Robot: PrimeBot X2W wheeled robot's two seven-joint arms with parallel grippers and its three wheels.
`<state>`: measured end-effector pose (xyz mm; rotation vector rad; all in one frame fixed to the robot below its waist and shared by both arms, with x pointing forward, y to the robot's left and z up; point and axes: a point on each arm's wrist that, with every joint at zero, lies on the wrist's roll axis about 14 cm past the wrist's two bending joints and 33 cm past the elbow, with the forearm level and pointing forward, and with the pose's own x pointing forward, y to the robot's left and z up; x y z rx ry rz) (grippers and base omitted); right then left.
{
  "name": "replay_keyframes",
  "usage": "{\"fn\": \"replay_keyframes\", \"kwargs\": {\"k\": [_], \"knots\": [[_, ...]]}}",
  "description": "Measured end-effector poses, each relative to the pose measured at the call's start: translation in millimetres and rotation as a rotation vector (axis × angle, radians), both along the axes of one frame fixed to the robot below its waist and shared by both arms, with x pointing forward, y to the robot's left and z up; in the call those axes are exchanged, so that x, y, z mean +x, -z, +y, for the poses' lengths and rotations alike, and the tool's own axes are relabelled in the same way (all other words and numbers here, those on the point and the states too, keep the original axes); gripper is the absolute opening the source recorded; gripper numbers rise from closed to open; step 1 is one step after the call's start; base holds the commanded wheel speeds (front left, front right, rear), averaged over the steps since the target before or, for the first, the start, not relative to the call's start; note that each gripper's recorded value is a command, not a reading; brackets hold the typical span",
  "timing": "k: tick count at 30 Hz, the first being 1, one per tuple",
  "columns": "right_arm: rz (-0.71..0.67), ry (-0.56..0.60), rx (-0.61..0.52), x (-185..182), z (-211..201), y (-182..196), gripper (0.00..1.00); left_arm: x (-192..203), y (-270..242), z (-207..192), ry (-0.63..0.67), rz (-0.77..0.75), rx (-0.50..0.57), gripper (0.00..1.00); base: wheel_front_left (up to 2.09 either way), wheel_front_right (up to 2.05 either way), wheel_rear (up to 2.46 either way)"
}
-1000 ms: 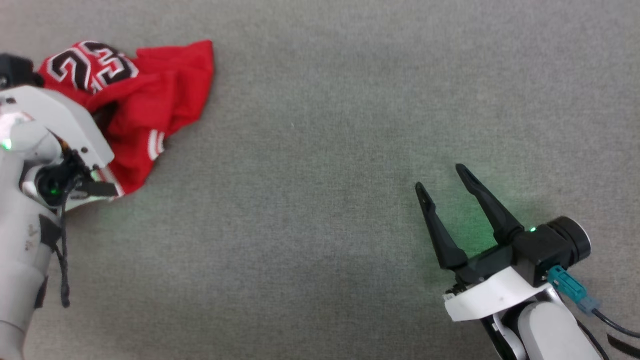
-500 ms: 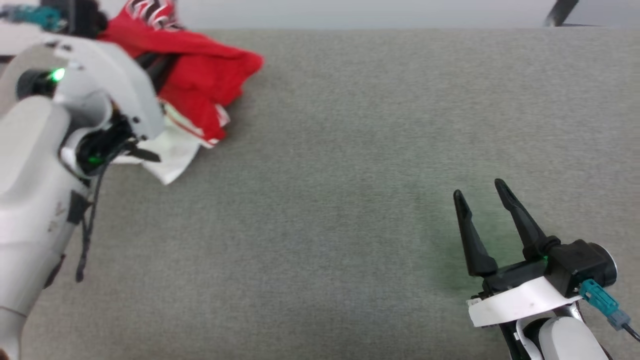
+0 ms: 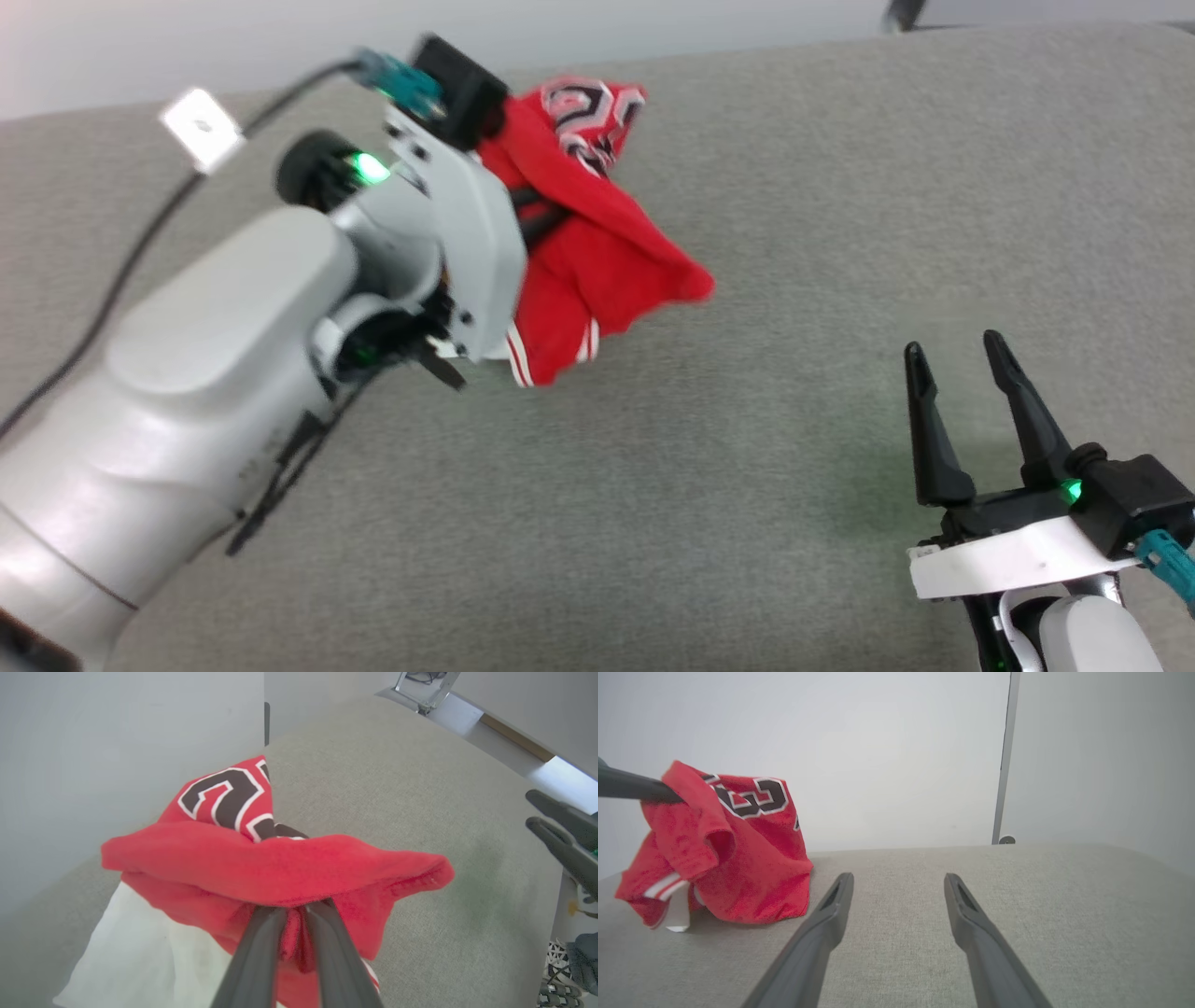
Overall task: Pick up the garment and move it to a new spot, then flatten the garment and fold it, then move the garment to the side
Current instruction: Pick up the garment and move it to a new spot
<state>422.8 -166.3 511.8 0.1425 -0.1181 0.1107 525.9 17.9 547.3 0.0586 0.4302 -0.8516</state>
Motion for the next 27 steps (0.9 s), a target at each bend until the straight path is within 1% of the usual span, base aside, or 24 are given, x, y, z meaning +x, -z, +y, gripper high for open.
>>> {"fn": "replay_keyframes", "kwargs": {"k": [6,12,15,21,27], "knots": [[0.012,0.087,-0.005,-5,-29,4,1.00,-25,42,-51,0.155,0.114,0.028,0.00,0.00,0.00,0.00],[0.015,0.132,0.008,-7,-44,4,1.00,-40,70,-85,0.253,0.209,0.024,0.00,0.00,0.00,0.00],[0.023,0.144,0.018,-7,-48,7,1.00,-42,87,-93,0.271,0.246,0.038,0.00,0.00,0.00,0.00],[0.043,0.158,0.028,-3,-53,15,1.00,-30,126,-89,0.229,0.326,0.086,0.00,0.00,0.00,0.00],[0.056,0.161,0.034,2,-54,21,1.00,-23,148,-91,0.228,0.366,0.145,0.00,0.00,0.00,0.00]]}}
